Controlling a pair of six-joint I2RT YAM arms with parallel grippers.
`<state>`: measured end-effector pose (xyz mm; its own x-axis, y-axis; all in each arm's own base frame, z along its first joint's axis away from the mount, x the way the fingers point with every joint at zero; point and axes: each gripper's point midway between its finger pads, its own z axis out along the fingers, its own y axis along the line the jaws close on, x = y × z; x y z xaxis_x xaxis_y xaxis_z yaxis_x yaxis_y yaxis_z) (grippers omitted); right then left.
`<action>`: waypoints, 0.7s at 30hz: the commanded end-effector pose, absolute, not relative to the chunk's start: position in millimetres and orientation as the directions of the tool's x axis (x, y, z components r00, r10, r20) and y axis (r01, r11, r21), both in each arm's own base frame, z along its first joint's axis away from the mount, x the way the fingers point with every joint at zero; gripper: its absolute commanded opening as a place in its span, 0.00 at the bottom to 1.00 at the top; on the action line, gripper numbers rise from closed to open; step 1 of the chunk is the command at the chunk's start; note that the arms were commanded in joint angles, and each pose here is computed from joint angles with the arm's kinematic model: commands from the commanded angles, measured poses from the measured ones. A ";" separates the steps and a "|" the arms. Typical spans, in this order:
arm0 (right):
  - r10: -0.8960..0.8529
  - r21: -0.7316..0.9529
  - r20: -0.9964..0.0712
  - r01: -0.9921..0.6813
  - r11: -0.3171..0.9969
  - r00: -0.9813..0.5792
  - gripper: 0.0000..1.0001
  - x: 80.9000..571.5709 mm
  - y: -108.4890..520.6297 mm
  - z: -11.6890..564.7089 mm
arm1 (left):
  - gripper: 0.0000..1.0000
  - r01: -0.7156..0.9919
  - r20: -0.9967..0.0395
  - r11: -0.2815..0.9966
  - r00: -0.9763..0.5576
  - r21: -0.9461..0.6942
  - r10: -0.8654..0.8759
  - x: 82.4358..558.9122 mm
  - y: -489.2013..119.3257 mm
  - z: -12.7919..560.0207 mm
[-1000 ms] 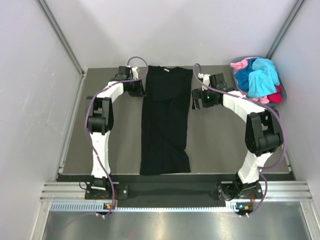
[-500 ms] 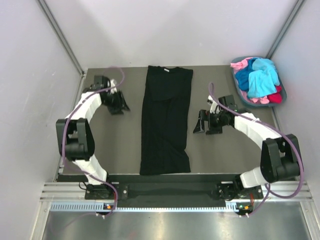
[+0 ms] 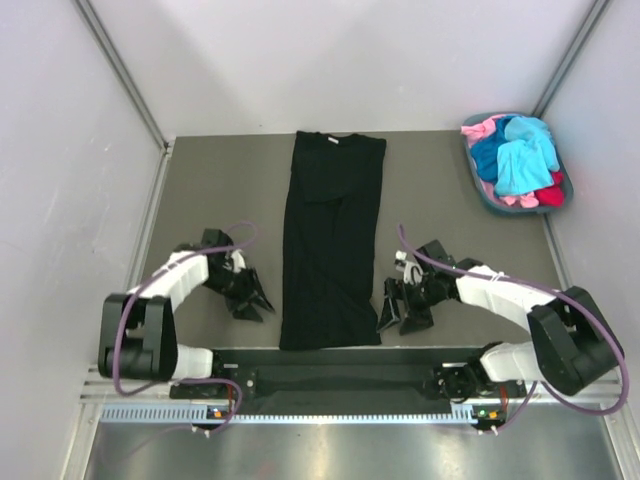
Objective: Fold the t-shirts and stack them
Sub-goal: Fold the tshirt
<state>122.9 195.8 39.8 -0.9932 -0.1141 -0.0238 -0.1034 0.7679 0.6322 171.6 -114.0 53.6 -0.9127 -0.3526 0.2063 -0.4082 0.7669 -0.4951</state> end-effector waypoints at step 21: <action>-0.136 0.635 -0.108 -0.174 0.752 -0.985 0.68 126.2 234.2 25.8 | 0.48 -0.275 0.204 0.818 -0.959 -0.506 -0.197 123.7 -156.1 28.4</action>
